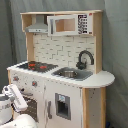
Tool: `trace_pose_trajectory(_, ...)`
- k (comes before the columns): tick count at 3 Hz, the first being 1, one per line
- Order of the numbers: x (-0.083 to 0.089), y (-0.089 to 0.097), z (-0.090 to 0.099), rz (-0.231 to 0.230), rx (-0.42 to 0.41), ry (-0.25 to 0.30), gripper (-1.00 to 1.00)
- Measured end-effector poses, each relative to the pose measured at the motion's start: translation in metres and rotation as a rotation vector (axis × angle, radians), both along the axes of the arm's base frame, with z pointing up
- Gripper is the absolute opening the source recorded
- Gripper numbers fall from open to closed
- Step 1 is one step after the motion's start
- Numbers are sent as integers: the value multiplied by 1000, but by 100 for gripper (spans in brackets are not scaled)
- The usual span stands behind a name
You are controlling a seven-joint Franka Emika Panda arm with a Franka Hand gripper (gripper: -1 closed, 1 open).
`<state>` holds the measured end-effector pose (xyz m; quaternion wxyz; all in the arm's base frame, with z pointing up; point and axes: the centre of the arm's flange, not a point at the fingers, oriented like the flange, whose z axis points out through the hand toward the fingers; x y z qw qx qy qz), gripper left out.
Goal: Play with the kitchen
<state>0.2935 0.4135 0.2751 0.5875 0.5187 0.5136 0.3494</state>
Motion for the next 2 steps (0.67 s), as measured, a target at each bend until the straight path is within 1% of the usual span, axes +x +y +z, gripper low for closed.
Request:
trace_pose_trajectory(1, -5, 4, 11, 13, -84, 11, 100)
trace_pose_trajectory(2, -15, 16, 41, 45, -134, -5, 100)
